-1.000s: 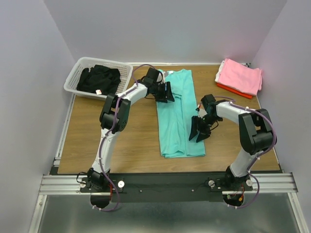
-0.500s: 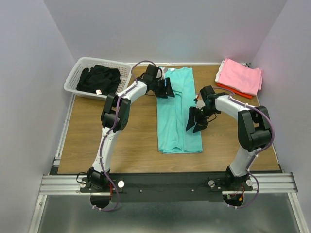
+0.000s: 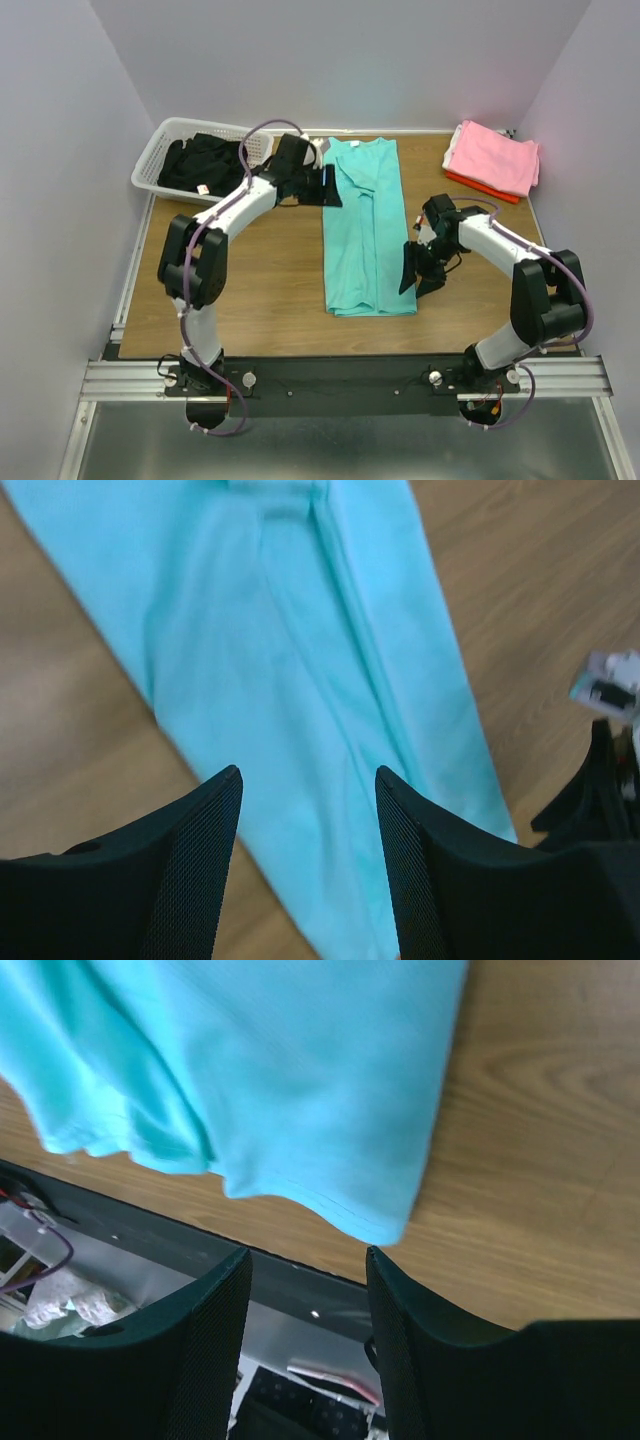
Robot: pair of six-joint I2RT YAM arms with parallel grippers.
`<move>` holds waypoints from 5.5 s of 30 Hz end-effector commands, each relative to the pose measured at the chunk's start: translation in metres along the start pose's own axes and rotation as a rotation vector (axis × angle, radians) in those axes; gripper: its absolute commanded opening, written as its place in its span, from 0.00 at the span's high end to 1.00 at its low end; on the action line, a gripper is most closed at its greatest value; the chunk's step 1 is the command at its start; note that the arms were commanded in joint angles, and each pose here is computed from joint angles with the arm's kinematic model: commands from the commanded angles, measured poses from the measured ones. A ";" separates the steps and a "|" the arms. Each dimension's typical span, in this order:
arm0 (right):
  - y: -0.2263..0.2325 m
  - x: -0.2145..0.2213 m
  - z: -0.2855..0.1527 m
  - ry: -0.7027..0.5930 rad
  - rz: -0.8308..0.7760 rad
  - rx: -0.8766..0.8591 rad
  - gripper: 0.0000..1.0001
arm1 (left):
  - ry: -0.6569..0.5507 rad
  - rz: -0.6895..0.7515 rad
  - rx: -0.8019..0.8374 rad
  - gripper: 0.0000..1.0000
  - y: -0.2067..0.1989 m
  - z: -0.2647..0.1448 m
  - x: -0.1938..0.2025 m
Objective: Fold and stack the t-shirts
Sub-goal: Fold the tshirt
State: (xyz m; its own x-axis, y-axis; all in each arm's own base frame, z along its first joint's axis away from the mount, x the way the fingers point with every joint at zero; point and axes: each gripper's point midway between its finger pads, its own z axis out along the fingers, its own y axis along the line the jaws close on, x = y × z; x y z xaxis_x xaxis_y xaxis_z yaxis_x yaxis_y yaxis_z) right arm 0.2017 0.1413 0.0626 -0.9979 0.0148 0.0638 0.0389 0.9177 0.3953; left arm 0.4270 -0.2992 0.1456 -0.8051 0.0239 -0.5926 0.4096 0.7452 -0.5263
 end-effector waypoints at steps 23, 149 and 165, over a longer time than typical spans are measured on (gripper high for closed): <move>-0.040 0.019 0.040 0.041 0.066 0.144 0.54 | 0.295 -0.122 0.006 0.36 -0.019 -0.061 0.218; -0.003 -0.266 -0.045 -0.385 0.016 0.374 1.00 | 0.200 0.048 0.075 1.00 0.049 0.055 -0.009; -0.008 -0.301 -0.036 -0.449 0.004 0.370 1.00 | 0.113 0.016 0.104 1.00 0.072 0.072 -0.036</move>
State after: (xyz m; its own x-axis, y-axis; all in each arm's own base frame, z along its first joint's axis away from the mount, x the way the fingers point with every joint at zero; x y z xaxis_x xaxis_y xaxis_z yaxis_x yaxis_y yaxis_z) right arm 0.4863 0.1221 0.0747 -0.9405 0.1172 -0.3190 0.1000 0.9925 0.0699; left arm 0.5057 -0.2952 0.0837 -0.8431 0.1439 -0.5182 0.4577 0.6977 -0.5510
